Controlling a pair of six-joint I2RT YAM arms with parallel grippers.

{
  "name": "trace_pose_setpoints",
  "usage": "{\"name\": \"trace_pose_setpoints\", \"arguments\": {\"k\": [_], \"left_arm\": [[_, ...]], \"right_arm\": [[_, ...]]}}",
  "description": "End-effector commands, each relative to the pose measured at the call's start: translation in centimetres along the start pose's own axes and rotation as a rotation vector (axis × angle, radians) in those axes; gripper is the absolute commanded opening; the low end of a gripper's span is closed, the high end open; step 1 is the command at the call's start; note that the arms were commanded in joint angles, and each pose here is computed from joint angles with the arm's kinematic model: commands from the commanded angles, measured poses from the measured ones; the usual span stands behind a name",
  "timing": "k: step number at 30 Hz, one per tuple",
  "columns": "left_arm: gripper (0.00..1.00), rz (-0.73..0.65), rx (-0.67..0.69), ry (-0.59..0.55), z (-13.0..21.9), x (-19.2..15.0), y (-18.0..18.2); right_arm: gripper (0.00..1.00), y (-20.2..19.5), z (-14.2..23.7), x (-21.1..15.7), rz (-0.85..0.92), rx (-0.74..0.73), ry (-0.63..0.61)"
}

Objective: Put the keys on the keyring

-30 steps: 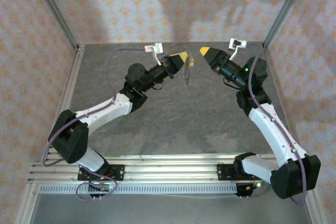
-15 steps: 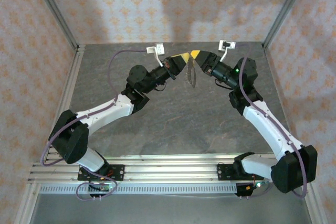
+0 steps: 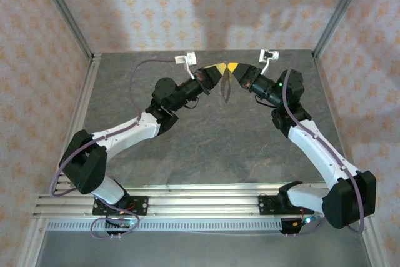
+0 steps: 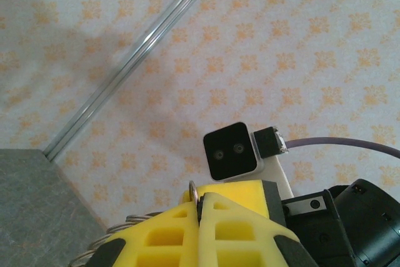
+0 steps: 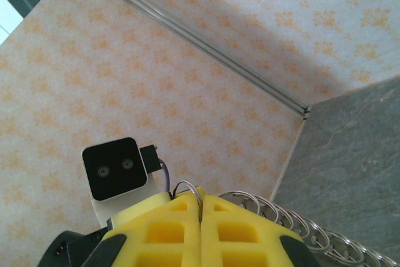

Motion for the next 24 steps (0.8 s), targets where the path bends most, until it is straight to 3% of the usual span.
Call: {"name": "trace_pose_setpoints", "arguments": {"k": [1, 10, 13, 16, 21, 24], "left_arm": [[0.0, -0.019, -0.039, -0.051, -0.5, 1.2, -1.3], [0.0, -0.015, -0.023, -0.041, -0.5, 1.1, -1.2], [0.0, -0.013, -0.022, -0.034, -0.5, 0.9, -1.2], [0.0, -0.015, -0.015, -0.026, -0.6, 0.8, -1.1], [0.0, -0.02, 0.023, -0.014, -0.6, 0.7, -0.7], [0.11, -0.035, 0.07, -0.005, -0.2, 0.7, -0.5]], "right_arm": [[0.0, 0.7, -0.1, -0.1, 0.031, 0.042, 0.001], [0.0, 1.4, 0.1, 0.0, 0.03, 0.068, -0.004], [0.13, 1.8, 0.2, 0.1, 0.032, 0.079, -0.005], [0.0, 2.1, 0.2, 0.1, 0.036, 0.089, 0.0], [0.0, 2.1, 0.3, 0.3, 0.039, 0.082, -0.015], [0.0, 1.7, 0.3, 0.3, 0.042, 0.048, -0.025]]}}
Point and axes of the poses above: each hand's point on the last joint's axis, 136 mm out from that joint toward the fingers, its own z axis back along the fingers, its own y axis along the line the jaws close on, x = y × z, the point moved 7 cm from there along z, back along the fingers, and after that the axes turned 3 degrees about -z, right-handed, at the moved point
